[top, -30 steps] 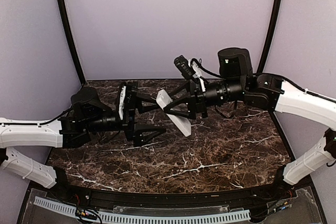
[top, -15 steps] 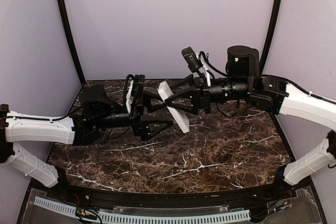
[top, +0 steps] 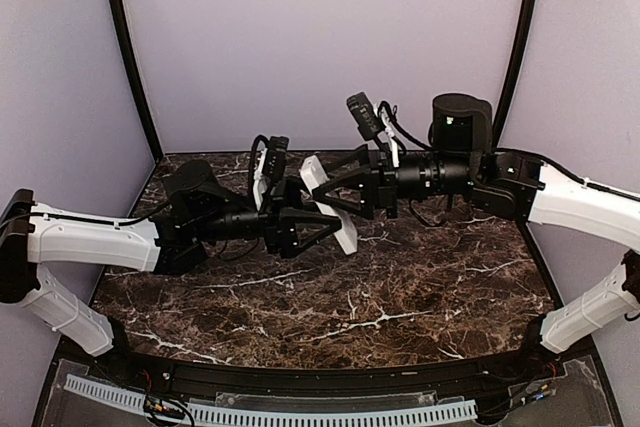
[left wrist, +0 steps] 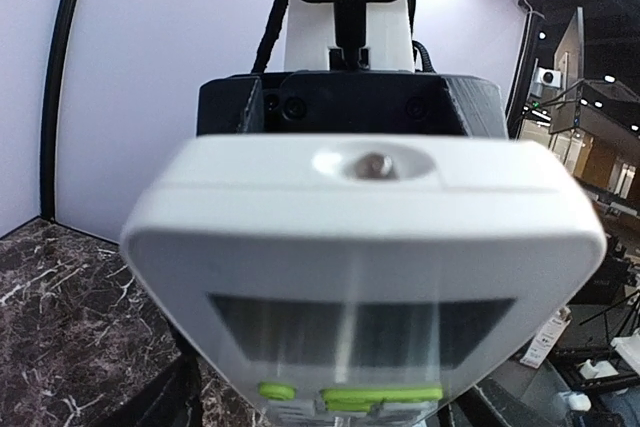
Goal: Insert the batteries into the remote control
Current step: Pass from the right arm to the left
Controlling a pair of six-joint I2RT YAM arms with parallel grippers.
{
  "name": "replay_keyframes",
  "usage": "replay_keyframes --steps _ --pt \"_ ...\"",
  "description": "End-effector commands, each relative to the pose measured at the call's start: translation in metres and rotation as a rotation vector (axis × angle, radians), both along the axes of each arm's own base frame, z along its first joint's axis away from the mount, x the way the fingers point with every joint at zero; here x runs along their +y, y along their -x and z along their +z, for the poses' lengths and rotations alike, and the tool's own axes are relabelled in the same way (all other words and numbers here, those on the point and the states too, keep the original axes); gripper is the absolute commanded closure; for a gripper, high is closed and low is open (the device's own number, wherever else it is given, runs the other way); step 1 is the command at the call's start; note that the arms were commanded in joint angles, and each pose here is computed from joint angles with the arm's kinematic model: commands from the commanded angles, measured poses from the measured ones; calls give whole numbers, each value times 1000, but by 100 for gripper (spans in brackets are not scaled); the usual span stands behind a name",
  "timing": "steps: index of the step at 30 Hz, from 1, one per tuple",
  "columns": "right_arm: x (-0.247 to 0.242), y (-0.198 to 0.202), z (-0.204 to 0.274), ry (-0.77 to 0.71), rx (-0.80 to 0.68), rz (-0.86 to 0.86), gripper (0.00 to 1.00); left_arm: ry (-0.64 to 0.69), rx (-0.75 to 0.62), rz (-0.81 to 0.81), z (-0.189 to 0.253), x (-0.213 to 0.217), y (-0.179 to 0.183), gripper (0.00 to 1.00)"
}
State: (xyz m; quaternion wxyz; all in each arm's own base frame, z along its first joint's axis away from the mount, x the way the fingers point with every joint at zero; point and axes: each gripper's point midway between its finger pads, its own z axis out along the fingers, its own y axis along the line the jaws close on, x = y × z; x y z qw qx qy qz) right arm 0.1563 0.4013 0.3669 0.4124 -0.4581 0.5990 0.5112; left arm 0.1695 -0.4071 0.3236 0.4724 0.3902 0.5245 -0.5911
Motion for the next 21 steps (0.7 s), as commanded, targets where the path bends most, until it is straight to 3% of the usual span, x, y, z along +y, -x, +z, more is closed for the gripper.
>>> replay_keyframes --steps 1,14,16,18,21 --pt "-4 0 18 -64 -32 -9 79 56 -37 -9 21 4 3 27" --pt "-6 -2 6 -30 -14 -24 75 10 -53 -2 13 6 4 82" --pt "-8 -4 2 -3 -6 -48 62 -15 -54 15 11 7 2 91" --pt "-12 -11 -2 32 3 -97 41 -68 -42 46 3 8 -2 98" --pt "-23 -23 -7 81 11 -192 23 -237 28 128 -27 12 -16 100"
